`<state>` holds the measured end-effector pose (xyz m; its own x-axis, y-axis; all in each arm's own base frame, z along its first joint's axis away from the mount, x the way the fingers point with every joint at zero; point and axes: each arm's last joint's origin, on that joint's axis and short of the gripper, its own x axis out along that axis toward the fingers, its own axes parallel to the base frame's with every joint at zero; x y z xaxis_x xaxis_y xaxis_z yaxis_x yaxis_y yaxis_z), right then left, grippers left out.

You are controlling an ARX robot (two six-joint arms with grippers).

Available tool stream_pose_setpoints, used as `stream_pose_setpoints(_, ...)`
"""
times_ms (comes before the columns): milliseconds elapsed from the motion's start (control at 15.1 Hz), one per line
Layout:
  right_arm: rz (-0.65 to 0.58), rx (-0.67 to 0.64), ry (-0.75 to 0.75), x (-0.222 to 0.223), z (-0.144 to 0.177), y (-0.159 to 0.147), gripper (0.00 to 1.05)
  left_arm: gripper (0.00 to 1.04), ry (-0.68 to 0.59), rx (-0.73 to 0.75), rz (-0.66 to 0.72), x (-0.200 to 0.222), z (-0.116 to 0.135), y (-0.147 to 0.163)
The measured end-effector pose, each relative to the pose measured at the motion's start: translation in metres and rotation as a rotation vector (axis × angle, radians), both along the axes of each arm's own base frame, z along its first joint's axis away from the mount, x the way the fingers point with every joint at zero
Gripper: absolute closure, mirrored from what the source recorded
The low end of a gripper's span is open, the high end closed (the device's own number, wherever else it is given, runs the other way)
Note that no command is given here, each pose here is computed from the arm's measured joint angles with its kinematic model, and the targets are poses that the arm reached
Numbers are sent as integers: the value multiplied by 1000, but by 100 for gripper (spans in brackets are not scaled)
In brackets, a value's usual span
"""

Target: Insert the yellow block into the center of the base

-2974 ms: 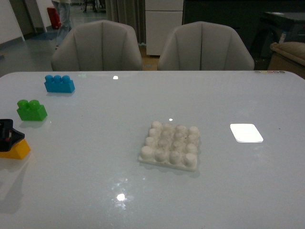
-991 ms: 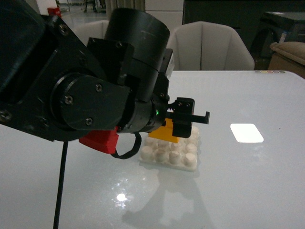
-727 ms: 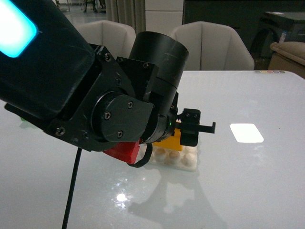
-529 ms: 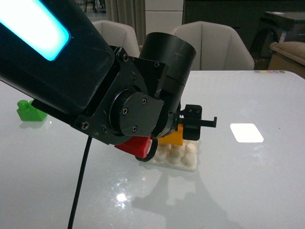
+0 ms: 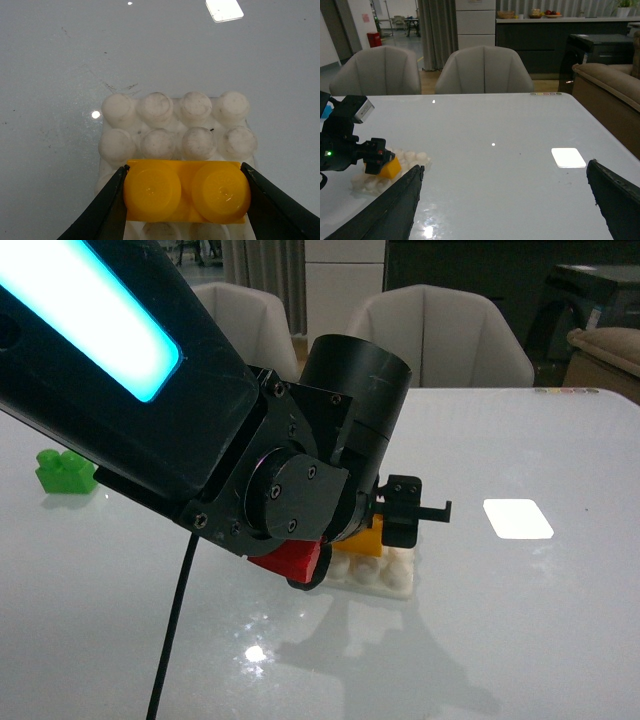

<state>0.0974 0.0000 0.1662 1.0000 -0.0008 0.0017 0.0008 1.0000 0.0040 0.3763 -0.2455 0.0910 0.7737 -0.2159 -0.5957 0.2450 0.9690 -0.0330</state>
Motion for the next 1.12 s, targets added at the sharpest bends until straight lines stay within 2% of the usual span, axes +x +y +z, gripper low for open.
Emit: stream_pose_setpoints(1123, 0, 0, 0, 0, 0, 0, 6, 46, 37, 63, -13, 6, -9, -6)
